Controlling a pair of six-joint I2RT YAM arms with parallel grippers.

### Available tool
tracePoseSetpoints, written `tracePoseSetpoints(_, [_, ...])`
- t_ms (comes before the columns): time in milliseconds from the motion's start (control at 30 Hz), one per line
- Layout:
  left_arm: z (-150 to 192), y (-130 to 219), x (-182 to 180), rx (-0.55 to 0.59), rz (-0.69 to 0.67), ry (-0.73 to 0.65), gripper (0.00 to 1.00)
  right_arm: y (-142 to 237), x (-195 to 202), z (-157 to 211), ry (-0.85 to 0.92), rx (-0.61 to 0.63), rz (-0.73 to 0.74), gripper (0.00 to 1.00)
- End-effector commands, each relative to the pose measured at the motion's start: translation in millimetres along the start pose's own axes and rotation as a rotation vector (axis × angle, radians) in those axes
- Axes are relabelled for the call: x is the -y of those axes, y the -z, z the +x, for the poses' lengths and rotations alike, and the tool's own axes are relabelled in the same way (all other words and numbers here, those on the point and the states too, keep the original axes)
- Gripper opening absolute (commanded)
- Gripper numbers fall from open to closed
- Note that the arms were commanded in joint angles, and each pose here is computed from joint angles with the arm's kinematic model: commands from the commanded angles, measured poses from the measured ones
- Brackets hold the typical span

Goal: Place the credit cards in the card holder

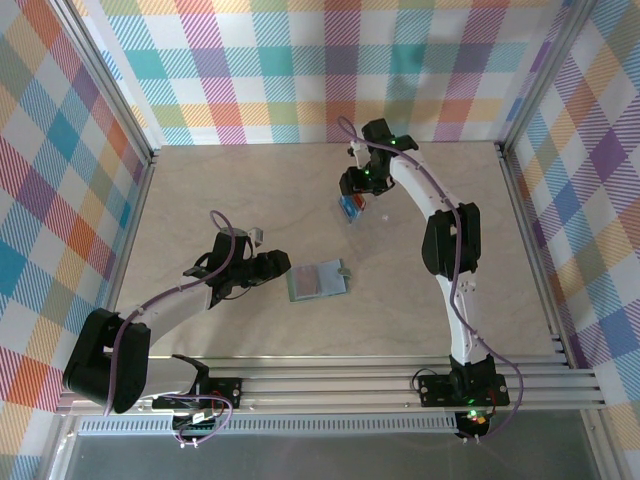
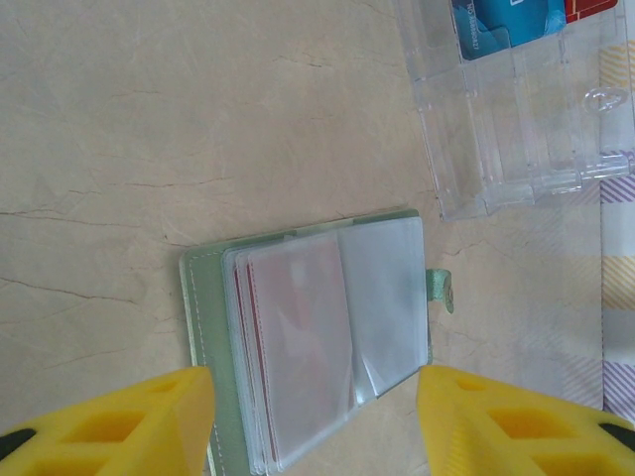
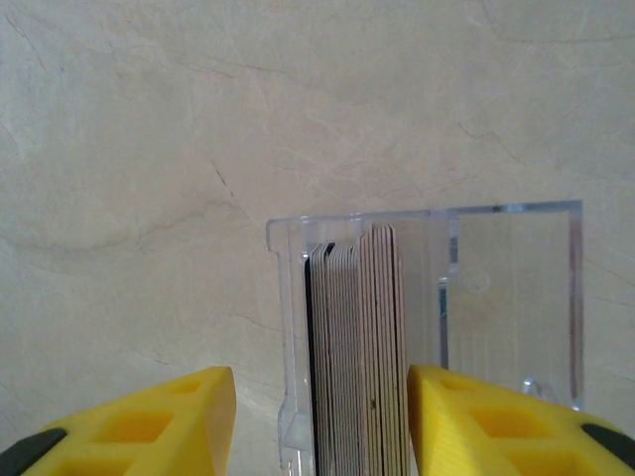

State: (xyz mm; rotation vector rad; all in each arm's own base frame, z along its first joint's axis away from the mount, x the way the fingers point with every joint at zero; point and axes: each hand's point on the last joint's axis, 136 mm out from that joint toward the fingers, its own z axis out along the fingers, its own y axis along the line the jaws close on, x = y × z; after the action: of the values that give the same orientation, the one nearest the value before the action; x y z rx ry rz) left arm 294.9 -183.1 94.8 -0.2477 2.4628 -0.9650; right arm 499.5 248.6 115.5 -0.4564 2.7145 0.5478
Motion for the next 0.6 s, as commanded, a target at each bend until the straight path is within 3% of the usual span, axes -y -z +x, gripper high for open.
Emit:
tracePoseSetpoints(0, [-5.5,2.1,-1.5,0.019,-0.008,-0.002,0.56,-0.4,-0.6,4.4,-0.021,-0.029,-0.026,0.47])
tracePoseSetpoints(567, [-5.2,2.3,-1.1,0.017,-0.006,-0.003,0.56,22.9,-3.4,-6.2,-0.084,0.01,-0.124,0.39])
